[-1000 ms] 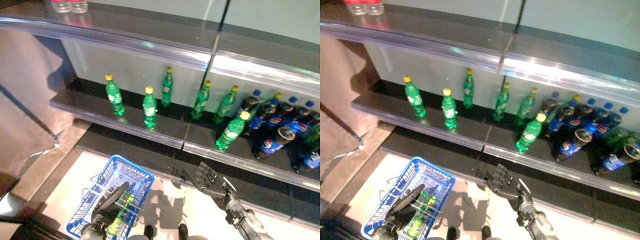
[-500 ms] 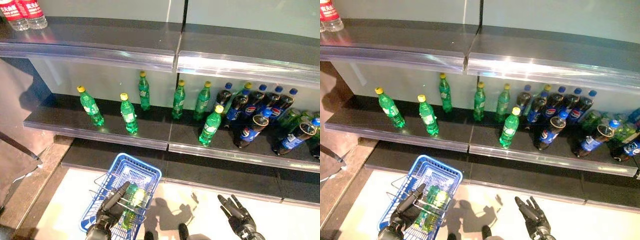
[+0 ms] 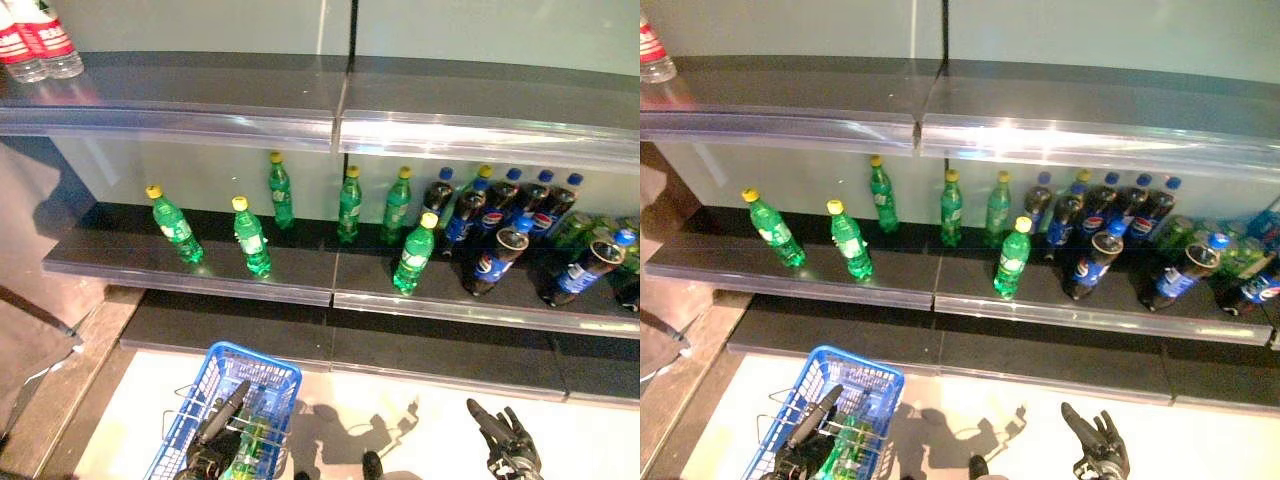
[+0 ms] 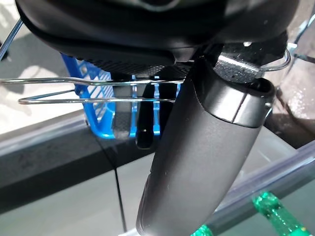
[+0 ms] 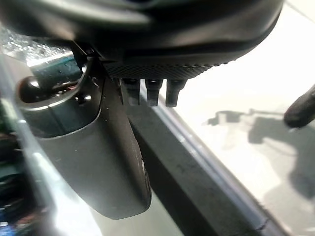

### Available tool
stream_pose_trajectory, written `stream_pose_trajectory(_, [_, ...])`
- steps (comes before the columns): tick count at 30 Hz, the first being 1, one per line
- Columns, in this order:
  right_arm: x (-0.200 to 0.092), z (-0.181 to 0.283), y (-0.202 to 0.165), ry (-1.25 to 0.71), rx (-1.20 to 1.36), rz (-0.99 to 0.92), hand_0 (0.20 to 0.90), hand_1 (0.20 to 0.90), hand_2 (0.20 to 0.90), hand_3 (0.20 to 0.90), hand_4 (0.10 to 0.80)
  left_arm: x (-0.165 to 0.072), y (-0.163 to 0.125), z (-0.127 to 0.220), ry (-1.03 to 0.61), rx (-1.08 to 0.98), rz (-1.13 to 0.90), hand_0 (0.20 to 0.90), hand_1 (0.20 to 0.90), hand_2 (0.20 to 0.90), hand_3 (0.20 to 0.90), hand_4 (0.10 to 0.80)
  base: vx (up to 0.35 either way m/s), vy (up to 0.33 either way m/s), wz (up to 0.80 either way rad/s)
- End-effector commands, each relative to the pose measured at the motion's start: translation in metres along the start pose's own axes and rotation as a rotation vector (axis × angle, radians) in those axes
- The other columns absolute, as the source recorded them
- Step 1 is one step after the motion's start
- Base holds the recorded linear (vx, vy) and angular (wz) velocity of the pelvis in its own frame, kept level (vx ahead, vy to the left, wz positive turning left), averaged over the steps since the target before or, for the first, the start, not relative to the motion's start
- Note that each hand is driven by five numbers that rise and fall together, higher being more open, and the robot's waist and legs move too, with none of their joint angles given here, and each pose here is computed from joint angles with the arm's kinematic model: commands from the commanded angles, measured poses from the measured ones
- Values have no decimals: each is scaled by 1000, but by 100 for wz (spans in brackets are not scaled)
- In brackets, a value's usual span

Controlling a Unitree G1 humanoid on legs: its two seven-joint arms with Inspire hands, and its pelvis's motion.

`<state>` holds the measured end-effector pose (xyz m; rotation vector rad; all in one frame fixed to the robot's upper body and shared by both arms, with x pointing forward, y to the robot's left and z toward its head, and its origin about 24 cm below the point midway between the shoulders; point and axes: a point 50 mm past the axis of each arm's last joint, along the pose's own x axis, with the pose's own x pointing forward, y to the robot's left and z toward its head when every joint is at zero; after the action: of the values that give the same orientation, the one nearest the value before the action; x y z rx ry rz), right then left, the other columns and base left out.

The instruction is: Pick up the drink and place into the basket.

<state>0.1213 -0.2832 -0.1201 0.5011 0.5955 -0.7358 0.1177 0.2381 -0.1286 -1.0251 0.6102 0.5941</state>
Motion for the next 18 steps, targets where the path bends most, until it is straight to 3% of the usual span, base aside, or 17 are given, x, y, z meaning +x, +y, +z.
stream_pose_trajectory(1, [10, 47, 3, -175, -74, 60, 900, 900, 900, 900, 800, 8, -68, 73, -344, 5, -334, 300, 300, 300, 200, 100, -116, -182, -58])
stream_pose_trajectory(10, [6, 46, 37, -236, -54, 197, 900, 900, 900, 900, 800, 5, -67, 87, -355, 56, -313, 300, 300, 300, 200, 100, -60, -352, -57])
stream_pose_trajectory(18, [-2, 68, 68, -350, -155, 290, 900, 900, 900, 900, 800, 5, -63, 83, -367, -38, -256, 300, 300, 300, 200, 100, 65, -593, -50])
